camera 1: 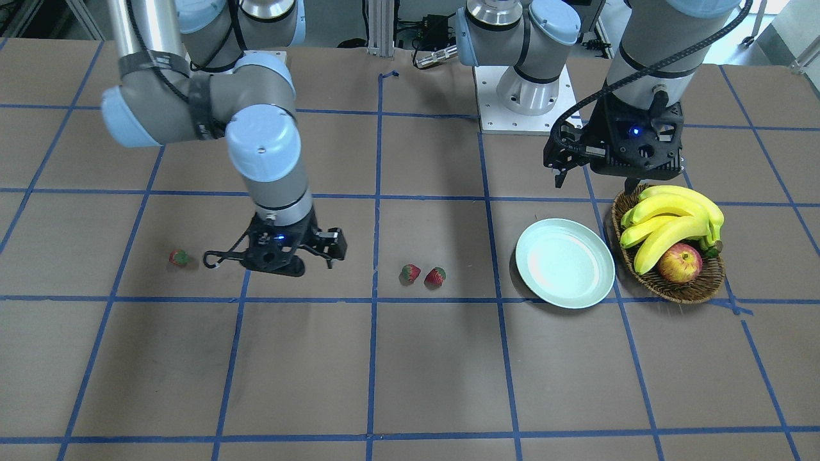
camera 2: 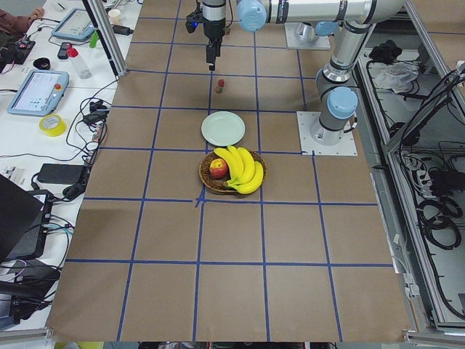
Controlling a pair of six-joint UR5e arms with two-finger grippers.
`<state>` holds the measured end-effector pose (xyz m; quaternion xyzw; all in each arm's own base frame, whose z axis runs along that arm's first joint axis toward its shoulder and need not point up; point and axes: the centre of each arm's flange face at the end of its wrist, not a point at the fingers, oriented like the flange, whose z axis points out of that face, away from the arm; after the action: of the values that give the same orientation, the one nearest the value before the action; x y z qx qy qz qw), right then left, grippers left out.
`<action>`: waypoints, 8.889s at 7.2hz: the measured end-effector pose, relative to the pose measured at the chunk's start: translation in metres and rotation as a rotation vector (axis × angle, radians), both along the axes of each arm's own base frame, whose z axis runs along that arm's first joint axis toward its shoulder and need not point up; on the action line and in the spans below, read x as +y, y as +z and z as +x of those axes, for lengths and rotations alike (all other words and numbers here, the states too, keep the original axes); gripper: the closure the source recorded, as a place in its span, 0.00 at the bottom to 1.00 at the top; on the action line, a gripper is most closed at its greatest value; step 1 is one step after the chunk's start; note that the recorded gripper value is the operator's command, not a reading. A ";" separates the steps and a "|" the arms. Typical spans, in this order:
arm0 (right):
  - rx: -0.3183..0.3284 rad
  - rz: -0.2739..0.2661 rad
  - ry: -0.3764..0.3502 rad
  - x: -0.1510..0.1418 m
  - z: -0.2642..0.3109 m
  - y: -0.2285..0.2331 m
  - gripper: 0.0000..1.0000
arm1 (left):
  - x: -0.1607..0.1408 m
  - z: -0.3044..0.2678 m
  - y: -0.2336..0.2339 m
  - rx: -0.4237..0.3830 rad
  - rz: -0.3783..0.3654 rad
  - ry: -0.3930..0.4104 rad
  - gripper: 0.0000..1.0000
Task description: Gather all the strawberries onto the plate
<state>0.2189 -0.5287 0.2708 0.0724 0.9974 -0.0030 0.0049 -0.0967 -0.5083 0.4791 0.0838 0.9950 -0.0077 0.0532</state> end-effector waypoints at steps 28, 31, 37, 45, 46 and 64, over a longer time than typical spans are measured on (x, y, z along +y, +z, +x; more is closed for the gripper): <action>-0.173 0.024 0.085 0.039 0.051 -0.030 1.00 | -0.001 0.000 0.000 -0.001 -0.009 -0.001 0.00; -0.286 0.080 0.057 0.068 0.160 -0.042 1.00 | -0.002 0.001 -0.001 -0.001 -0.008 0.000 0.00; -0.270 0.105 0.051 0.080 0.199 -0.079 0.00 | -0.002 0.004 0.002 -0.003 -0.019 0.006 0.00; 0.005 0.058 -0.005 0.034 0.019 0.123 0.00 | -0.002 0.003 0.000 -0.003 -0.014 0.003 0.00; 0.025 0.057 -0.021 0.022 -0.002 0.158 0.00 | -0.002 0.002 0.000 -0.002 -0.015 0.002 0.00; 0.008 -0.133 -0.074 -0.018 -0.054 0.254 0.00 | 0.013 -0.008 0.022 0.116 -0.022 0.013 0.00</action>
<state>0.1651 -0.5462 0.5247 0.1085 0.9916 -0.0699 0.0056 -0.1044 -0.4958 0.5012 0.0760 0.9968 -0.0231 -0.0036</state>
